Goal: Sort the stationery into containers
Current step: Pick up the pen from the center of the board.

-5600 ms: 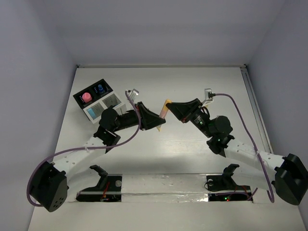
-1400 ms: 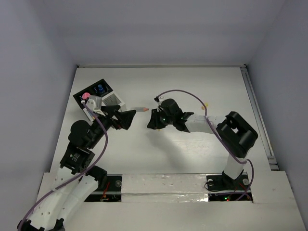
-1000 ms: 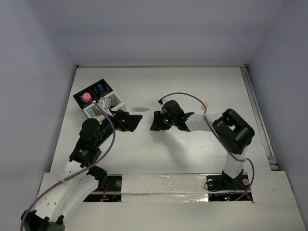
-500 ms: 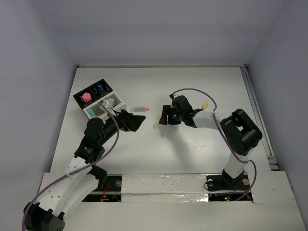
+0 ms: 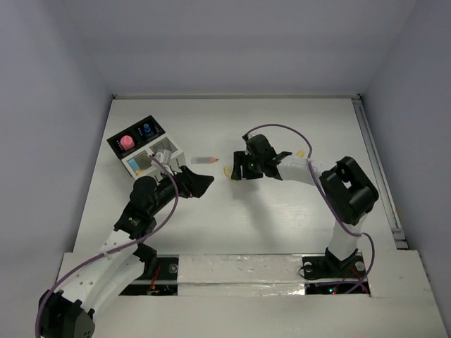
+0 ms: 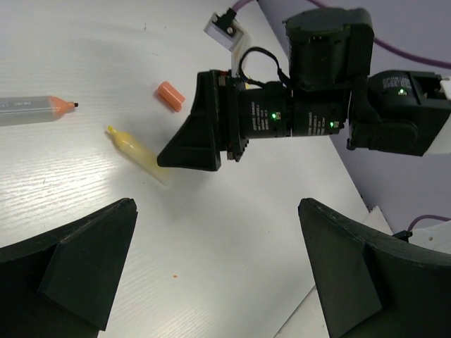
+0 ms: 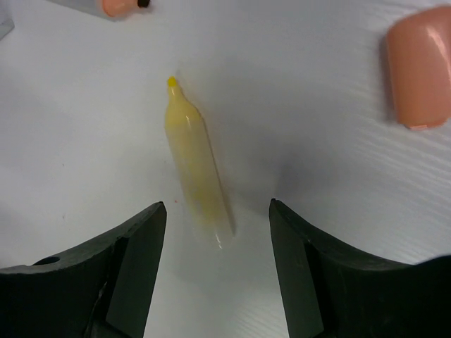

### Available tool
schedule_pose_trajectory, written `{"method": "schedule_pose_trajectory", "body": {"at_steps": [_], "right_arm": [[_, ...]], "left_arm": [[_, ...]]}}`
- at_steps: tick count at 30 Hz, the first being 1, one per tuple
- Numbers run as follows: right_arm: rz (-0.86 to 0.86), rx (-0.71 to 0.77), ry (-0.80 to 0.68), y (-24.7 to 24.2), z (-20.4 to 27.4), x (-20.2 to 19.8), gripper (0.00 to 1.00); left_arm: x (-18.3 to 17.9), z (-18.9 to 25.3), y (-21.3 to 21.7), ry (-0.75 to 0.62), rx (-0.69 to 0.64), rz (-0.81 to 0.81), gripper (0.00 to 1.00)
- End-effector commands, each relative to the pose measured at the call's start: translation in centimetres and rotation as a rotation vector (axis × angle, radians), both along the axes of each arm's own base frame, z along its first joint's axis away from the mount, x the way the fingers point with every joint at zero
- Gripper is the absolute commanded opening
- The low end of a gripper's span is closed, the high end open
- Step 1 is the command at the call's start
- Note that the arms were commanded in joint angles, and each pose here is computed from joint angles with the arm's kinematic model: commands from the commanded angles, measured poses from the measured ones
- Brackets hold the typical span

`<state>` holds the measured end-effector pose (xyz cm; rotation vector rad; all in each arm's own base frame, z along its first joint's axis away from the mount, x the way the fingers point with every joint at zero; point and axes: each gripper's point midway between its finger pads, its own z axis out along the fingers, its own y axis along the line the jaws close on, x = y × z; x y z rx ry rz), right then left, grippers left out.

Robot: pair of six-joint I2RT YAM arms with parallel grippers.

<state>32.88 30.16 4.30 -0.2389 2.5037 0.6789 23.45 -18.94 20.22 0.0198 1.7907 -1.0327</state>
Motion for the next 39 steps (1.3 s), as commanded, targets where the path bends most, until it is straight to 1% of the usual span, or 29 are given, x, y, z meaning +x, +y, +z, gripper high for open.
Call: {"method": "schedule_pose_trajectory", "body": {"at_steps": [1, 7, 9, 11, 13, 17, 24, 26, 27, 29, 30, 32, 33, 36, 37, 39], "right_arm": [[0.046, -0.092, -0.022, 1.3, 0.0, 0.5, 0.66], [0.052, -0.204, -0.082, 1.2, 0.5, 2.1, 0.66], [0.069, -0.255, -0.085, 0.8, 0.0, 2.5, 0.66], [0.099, -0.271, -0.083, 1.3, 0.1, 2.5, 0.66], [0.136, -0.301, -0.063, 1.5, -0.8, 2.0, 0.67], [0.155, -0.367, -0.066, 2.0, -1.7, 2.6, 0.67], [0.138, -0.47, -0.066, 1.5, -3.3, 3.0, 0.55], [0.134, -0.482, -0.054, 1.5, -3.6, 3.0, 0.47], [0.13, -0.483, -0.05, 1.5, -3.7, 3.0, 0.4], [0.12, -0.487, -0.049, 1.4, -3.7, 3.1, 0.31], [0.104, -0.486, -0.051, 1.4, -3.6, 3.3, 0.23], [0.089, -0.474, -0.062, 1.5, -3.3, 3.4, 0.2], [0.084, -0.449, -0.075, 1.8, -2.5, 3.5, 0.15], [0.048, -0.384, -0.112, 2.4, -0.7, 3.9, 0.11], [0.03, -0.342, -0.153, 2.9, 1.2, 4.3, 0.1], [-0.002, -0.317, -0.183, 2.7, 2.7, 4.5, 0.09]], "left_arm": [[0.0, 1.5, -0.1, -0.059, -0.039, 0.001, 0.99], [-0.4, 1.6, 0.0, -0.071, -0.041, 0.001, 0.99], [-0.4, 1.7, 0.0, -0.076, -0.042, 0.001, 0.99], [-0.5, 1.8, 0.0, -0.078, -0.043, 0.001, 0.99], [-0.4, 1.8, 0.1, -0.08, -0.043, 0.005, 0.99], [-0.5, 1.8, 0.2, -0.082, -0.046, 0.011, 0.99], [-0.7, 0.7, 0.5, -0.062, -0.041, 0.026, 0.99], [-0.6, 0.1, 0.5, -0.049, -0.036, 0.029, 0.98], [-0.6, -0.1, 0.5, -0.045, -0.036, 0.026, 0.98], [-0.6, -0.5, 0.4, -0.034, -0.031, 0.023, 0.95], [-0.6, -0.6, 0.4, -0.032, -0.028, 0.023, 0.95], [-0.4, -1.3, 0.4, -0.029, -0.023, 0.026, 0.9], [-0.3, -1.5, 0.3, -0.024, -0.022, 0.023, 0.89], [-0.6, -3.5, -0.9, 0.026, -0.002, -0.027, 0.86], [-0.6, -3.5, -1.3, 0.022, -0.006, -0.036, 0.85], [-0.8, -3.9, -2.0, 0.03, 0.006, -0.049, 0.84]]}}
